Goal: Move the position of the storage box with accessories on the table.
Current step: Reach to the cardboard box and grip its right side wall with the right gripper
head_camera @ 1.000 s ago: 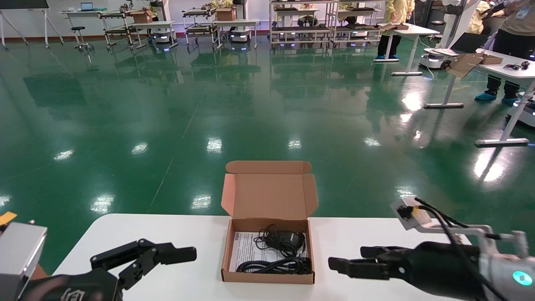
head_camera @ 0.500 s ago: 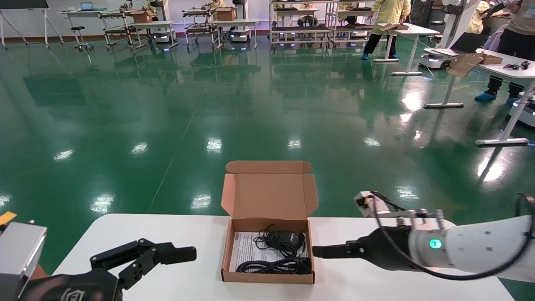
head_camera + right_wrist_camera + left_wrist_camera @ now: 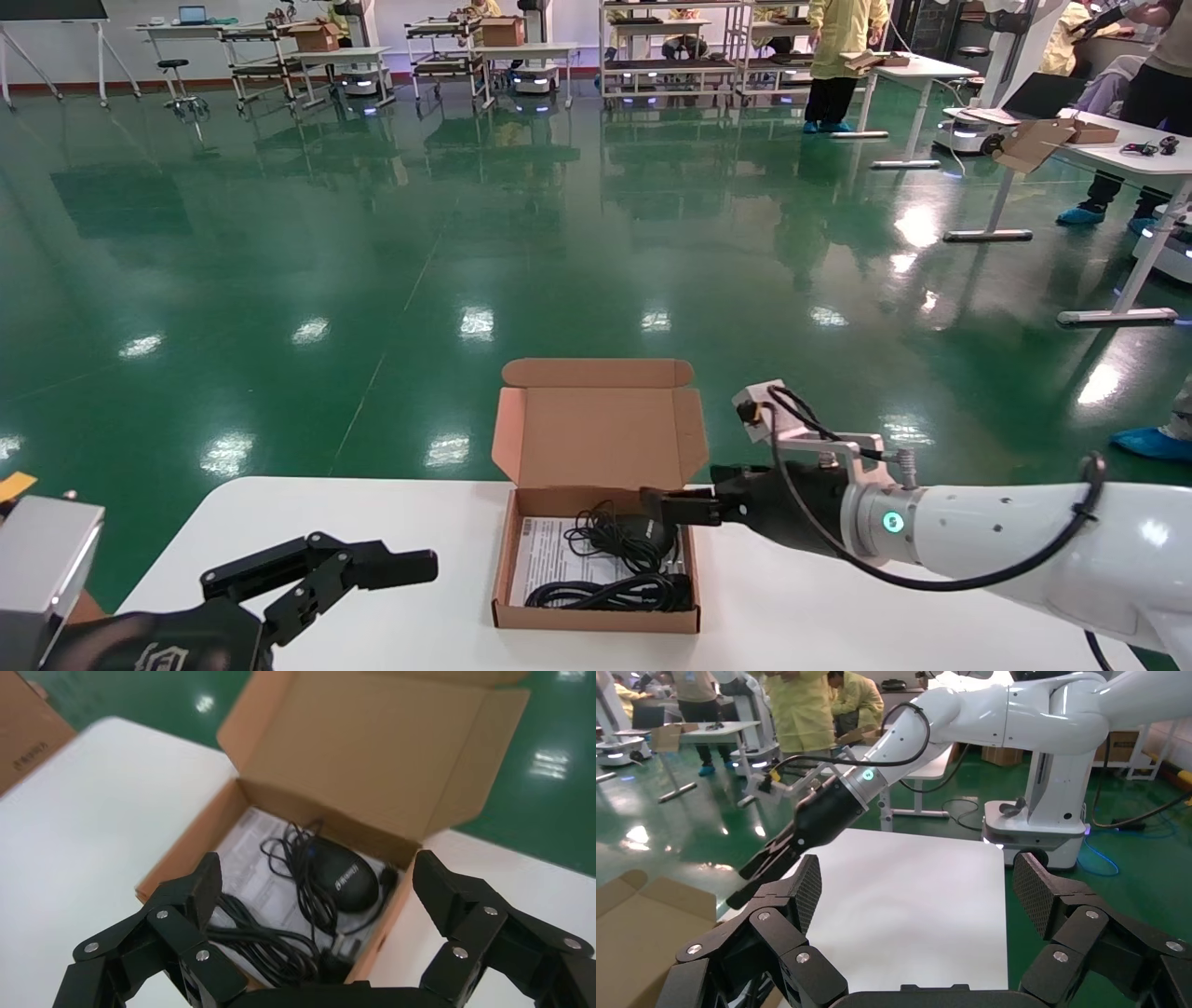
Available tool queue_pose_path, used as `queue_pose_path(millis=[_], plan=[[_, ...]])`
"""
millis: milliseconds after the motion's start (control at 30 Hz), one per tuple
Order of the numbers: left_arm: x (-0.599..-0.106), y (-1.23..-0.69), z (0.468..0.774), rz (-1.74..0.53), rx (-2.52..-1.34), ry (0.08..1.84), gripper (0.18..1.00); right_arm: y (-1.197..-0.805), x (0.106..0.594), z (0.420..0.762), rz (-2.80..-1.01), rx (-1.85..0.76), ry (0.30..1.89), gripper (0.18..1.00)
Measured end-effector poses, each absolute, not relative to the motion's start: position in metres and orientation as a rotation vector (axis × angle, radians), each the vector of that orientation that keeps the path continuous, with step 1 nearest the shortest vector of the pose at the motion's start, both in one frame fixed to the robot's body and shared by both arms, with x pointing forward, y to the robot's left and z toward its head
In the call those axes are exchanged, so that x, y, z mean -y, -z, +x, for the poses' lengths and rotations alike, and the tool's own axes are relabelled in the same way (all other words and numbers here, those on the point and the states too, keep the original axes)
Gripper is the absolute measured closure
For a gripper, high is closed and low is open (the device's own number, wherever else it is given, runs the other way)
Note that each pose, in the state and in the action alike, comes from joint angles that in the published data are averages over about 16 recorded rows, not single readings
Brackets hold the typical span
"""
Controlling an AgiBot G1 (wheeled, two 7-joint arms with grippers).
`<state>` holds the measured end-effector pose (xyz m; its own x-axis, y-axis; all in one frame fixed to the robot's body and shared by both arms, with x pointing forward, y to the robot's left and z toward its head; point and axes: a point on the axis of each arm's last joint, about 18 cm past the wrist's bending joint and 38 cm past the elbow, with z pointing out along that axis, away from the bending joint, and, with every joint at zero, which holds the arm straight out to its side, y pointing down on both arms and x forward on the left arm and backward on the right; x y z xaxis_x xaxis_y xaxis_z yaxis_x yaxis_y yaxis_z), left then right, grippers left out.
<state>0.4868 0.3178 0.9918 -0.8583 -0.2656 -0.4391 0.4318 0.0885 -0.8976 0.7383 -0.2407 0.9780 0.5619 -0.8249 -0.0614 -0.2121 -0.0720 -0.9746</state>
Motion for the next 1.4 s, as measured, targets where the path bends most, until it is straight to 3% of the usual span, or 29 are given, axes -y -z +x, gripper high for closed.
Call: queue_pose_path(millis=[767,1400], plan=[[-0.318,-0.992,0.487,0.163,-1.871,1.822,0.184,-0.916,0.227,0.771,-1.651,-0.984,0.704,0.179],[-0.318,-0.992,0.487,0.163,-1.871,1.822,0.184,-0.89,0.23,0.777,-1.62,-1.033,0.722,0.179]])
